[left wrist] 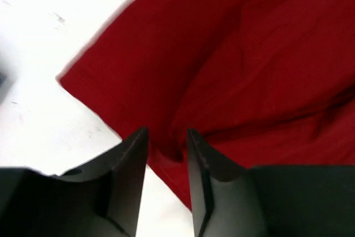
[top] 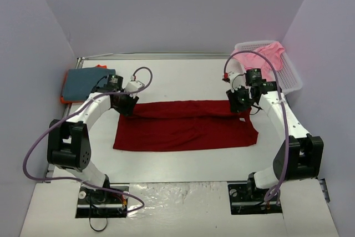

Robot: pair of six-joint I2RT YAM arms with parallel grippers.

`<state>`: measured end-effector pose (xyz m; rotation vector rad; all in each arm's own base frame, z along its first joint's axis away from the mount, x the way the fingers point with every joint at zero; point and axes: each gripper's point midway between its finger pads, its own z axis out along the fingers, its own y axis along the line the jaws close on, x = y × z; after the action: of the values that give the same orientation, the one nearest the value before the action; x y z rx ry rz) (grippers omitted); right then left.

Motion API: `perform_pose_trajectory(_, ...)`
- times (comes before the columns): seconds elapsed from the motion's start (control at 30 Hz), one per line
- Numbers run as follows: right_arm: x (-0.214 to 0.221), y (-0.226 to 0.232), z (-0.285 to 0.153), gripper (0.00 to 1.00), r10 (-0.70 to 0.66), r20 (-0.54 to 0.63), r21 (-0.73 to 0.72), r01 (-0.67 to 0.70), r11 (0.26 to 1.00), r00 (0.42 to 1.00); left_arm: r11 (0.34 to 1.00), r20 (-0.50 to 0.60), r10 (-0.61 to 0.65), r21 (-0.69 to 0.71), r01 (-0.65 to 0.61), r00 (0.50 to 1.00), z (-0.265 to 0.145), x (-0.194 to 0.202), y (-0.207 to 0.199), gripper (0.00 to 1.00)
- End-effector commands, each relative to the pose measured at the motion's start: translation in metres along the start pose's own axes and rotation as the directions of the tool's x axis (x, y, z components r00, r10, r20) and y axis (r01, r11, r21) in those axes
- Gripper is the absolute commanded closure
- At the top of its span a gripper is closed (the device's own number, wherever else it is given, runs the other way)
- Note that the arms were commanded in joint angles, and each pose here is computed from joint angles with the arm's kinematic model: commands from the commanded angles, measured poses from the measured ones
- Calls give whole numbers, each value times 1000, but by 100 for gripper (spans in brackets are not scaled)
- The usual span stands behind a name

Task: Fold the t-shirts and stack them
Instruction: Fold the other side of the tshirt into a rectangle

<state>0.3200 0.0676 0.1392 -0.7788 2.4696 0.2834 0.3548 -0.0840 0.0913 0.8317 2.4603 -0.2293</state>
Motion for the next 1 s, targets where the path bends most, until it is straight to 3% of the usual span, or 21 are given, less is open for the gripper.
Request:
perform_pose_trajectory(0.0, 24, 12, 2, 80, -13, -75, -61, 9, 998, 997, 994, 14, 88, 64, -88, 996, -14, 5, -18, 64)
perform_pose_trajectory(0.03, 36, 18, 5, 63, -9, -127, -91, -3, 996, 992, 988, -2, 124, 97, -123, 992, -16, 12, -25, 54)
perform_pose_trajectory(0.07, 43, 21, 6, 49, -29, -156, -112, 11, 994, 987, 981, -12, 153, 122, -150, 988, -17, 17, -30, 36)
perform_pose_trajectory(0.2, 53, 22, 3, 44, -58, -237, -129, 28, 991, 970, 955, -15, 238, 185, -232, 971, -40, 24, -47, 20)
perform_pose_trajectory(0.33, 14, 11, -14, 40, -80, -146, -83, 69, 994, 986, 956, 59, 275, 89, -280, 960, -81, -4, -39, 15)
perform_pose_trajectory(0.43, -2, 16, -5, 38, -91, -109, -153, 74, 985, 990, 967, 143, 252, 5, -255, 957, -101, -29, -32, 9)
perform_pose_trajectory(0.63, 5, 34, 49, 44, -99, -142, -388, 37, 921, 985, 987, 122, 104, -137, -87, 987, -87, -39, 0, 8)
perform_pose_trajectory(0.97, 15, 16, 119, 47, -113, -216, -487, -7, 873, 970, 975, 102, 19, -223, 5, 995, -82, -27, 22, 8)
